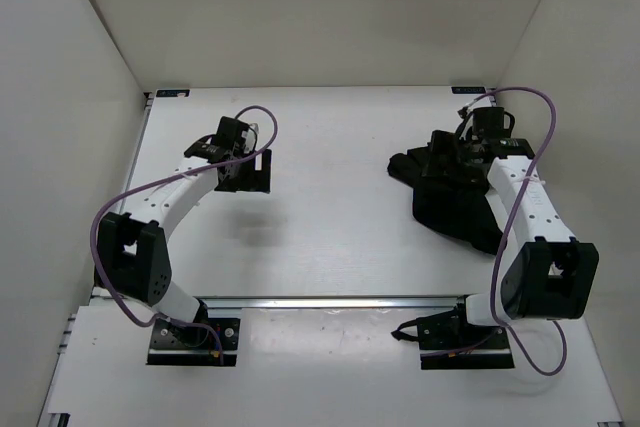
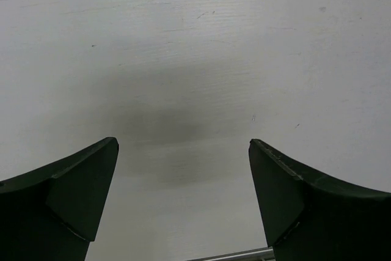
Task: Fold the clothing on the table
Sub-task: Move the skirt to the center of the board
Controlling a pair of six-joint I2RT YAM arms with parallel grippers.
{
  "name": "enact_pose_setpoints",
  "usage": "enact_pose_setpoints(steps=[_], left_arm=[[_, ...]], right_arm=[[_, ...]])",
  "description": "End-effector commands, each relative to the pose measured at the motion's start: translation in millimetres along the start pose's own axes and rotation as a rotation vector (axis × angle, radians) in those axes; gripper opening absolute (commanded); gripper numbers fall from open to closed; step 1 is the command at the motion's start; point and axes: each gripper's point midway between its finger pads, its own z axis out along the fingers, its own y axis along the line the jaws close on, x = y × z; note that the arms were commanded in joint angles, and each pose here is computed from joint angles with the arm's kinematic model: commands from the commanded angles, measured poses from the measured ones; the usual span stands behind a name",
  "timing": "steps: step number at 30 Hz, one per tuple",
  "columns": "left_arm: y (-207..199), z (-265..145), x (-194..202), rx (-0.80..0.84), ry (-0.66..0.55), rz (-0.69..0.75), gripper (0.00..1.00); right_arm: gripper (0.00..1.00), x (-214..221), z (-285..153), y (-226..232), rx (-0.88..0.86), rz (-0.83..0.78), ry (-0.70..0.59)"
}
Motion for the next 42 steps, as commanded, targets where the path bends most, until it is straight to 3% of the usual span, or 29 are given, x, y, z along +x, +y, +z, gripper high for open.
enact_pose_setpoints(steps=[1,5,12,18,26,30,31,32,33,34,35,39,41,42], left_arm=[[0.3,-10.9,-3.7,-0.008,-0.051,0.017,0.99],[-3.0,-11.0,0.9,0.012,-0.041,0.019,0.99],[1.0,-7.4,17.4,0.012,-0.006,0.010,0.99],[-11.5,-9.3,16.0,0.099,-0.063,-0.004,0.98],[-7.7,2.2,28.1,0.083,0.005,-0.008,0.98],[-4.7,2.5,29.2,0.074,0.009,-0.009,0.99],[-5.6,2.5,31.3,0.074,0.015,-0.004,0.99],[-4.4,0.8,31.7,0.074,0.012,-0.011,0.99],[-3.3,-0.6,31.3,0.070,0.007,-0.015,0.99],[-2.7,-0.6,31.3,0.071,0.002,-0.021,0.98],[-1.6,-0.5,34.1,0.072,0.004,-0.024,0.99],[-6.0,-1.2,30.4,0.123,-0.017,-0.064,0.99],[0.7,0.7,28.7,0.135,-0.011,-0.117,0.99],[0.1,-1.1,23.7,0.137,-0.022,-0.129,0.99]], right_arm=[[0.95,-23.1,-5.5,4.0,0.013,-0.021,-0.072],[0.96,-26.2,-3.0,19.1,-0.035,-0.040,-0.100],[0.97,-24.0,12.6,14.0,0.051,-0.093,-0.058],[0.99,-34.5,23.4,19.0,0.088,-0.151,-0.039],[0.96,-10.4,57.1,16.8,0.101,-0.147,0.062],[0.74,9.8,70.3,14.9,0.149,-0.168,0.147],[0.64,14.3,74.2,16.2,0.150,-0.170,0.162],[0.46,16.2,76.6,17.7,0.152,-0.176,0.168],[0.34,14.9,80.4,20.7,0.135,-0.181,0.175],[0.11,9.8,81.2,24.5,0.126,-0.174,0.169],[0.00,2.0,82.6,28.4,0.114,-0.181,0.165],[0.00,-31.7,83.4,76.0,-0.020,-0.244,0.143],[0.00,-78.2,74.4,124.1,-0.119,-0.295,0.050],[0.00,-79.4,68.0,147.4,-0.173,-0.323,0.060]])
